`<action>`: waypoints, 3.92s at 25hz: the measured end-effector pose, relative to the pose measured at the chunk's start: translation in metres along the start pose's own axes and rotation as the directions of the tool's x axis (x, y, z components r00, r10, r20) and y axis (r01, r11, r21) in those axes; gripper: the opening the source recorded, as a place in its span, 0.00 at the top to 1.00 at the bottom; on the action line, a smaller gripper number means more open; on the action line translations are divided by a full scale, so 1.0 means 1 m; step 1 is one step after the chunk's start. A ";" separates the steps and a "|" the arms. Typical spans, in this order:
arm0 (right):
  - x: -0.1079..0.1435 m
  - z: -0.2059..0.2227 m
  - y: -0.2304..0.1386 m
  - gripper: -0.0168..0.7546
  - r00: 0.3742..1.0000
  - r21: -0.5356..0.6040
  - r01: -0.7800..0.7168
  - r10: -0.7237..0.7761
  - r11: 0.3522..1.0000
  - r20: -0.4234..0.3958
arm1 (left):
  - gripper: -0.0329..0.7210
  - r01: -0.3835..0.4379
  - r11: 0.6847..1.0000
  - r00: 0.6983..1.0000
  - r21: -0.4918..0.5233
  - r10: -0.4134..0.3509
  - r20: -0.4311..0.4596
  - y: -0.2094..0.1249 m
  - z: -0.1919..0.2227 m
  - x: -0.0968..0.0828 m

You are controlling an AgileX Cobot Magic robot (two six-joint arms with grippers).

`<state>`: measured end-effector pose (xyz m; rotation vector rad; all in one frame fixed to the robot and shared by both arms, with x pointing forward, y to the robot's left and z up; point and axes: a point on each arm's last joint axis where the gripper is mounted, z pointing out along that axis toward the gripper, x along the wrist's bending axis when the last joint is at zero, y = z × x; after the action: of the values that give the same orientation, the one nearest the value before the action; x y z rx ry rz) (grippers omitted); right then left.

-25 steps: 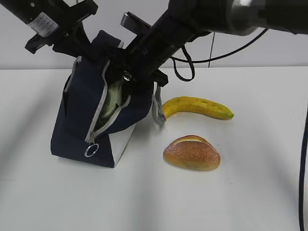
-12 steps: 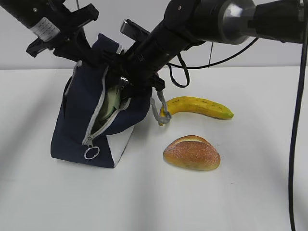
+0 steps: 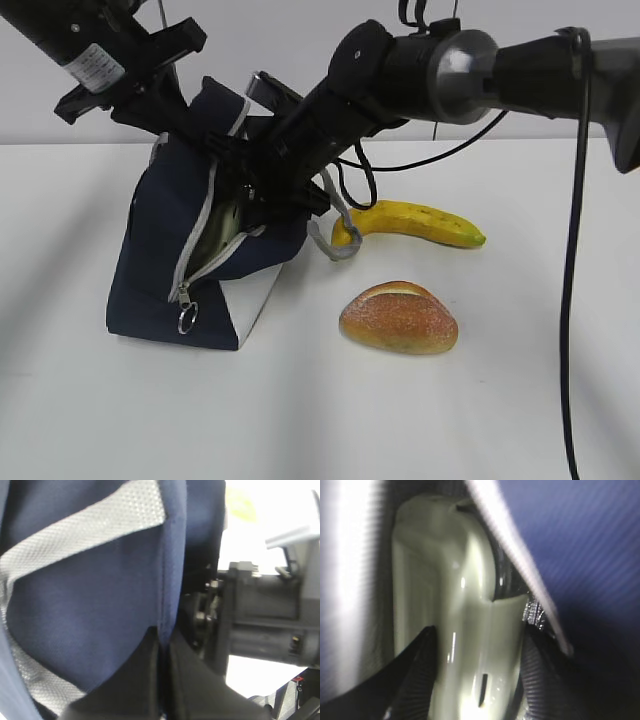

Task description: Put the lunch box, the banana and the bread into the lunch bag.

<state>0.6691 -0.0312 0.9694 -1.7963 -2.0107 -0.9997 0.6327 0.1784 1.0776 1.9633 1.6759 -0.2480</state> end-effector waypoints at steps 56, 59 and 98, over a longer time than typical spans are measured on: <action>-0.082 -0.139 0.020 0.33 0.504 0.557 0.483 -0.735 0.676 0.454 | 0.96 -0.012 1.000 0.999 0.010 0.013 -0.042 0.000 0.000 0.005; -0.093 -0.124 0.020 0.26 0.478 0.605 0.501 -0.780 0.620 0.404 | 0.96 -0.013 1.000 0.999 0.011 0.014 -0.045 0.000 0.000 0.006; -0.174 -0.068 0.035 0.22 0.502 0.530 0.628 -0.817 0.570 0.283 | 0.96 -0.037 0.999 0.996 0.012 0.038 -0.079 0.000 0.000 0.009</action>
<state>0.7208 -0.2083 0.9234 -0.9886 -3.1877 -0.2084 0.6342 0.1859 1.0733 2.0349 1.6882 -0.1677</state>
